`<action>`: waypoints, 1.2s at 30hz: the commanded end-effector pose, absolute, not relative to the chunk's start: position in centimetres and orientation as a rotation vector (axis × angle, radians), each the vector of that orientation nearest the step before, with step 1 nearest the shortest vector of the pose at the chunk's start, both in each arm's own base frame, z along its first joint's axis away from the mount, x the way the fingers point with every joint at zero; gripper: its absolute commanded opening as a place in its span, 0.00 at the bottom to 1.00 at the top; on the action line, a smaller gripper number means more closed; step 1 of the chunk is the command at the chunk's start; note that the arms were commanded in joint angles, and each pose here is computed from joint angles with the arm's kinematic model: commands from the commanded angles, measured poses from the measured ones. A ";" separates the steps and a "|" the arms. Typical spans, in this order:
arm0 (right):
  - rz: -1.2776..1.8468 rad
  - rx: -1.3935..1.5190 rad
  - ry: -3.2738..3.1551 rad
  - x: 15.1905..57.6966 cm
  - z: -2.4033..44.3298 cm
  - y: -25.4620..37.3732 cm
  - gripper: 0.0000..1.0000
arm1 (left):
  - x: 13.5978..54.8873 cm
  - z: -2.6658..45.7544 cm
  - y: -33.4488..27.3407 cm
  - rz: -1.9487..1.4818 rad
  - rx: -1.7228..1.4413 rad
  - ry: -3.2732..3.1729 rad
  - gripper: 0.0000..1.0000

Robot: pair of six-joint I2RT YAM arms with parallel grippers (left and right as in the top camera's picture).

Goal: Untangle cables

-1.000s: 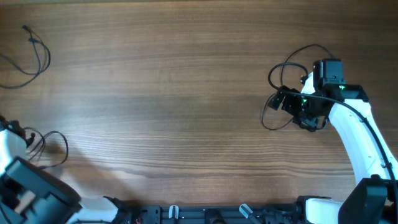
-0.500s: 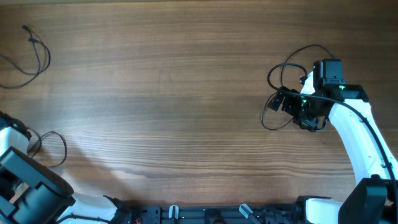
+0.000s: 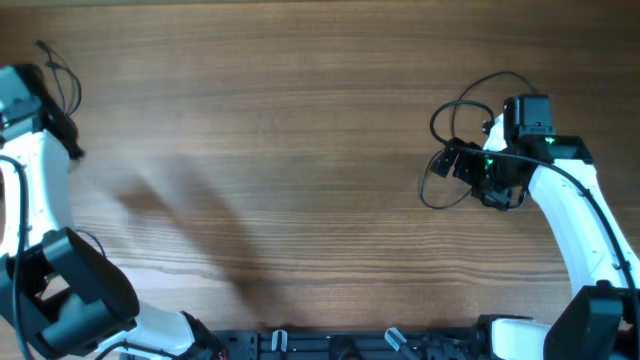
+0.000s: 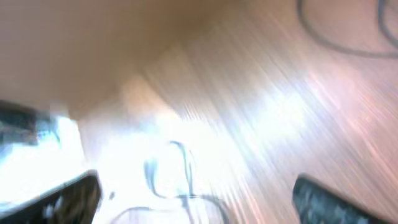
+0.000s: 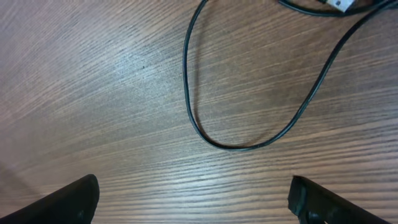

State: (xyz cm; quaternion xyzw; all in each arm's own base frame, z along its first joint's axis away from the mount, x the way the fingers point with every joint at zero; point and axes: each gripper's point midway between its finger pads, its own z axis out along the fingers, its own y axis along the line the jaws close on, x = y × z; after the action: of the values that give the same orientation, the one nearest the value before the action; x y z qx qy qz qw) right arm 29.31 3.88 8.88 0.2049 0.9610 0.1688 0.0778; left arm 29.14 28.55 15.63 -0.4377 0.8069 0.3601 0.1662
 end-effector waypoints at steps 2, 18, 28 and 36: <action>0.506 0.465 2.884 29.6 9.1 4.1 1.00 | 28.6 10.6 21.2 0.200 -1.944 2.164 1.00; 0.487 0.345 2.874 29.9 9.2 4.0 1.00 | 13.5 5.4 17.8 0.768 -2.651 1.792 1.00; 0.485 0.316 2.889 29.6 9.1 4.0 1.00 | 15.6 2.3 21.0 0.624 -2.472 1.815 1.00; 0.490 0.316 2.890 29.6 9.1 4.1 1.00 | 11.8 4.5 26.2 0.656 -2.566 1.623 1.00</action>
State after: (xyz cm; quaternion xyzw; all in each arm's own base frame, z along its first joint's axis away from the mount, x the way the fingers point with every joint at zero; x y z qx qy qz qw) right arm 29.36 3.88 8.89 0.1175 0.9754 0.1612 0.0938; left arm 12.69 23.10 2.30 -0.8234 0.5315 0.1983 -0.0125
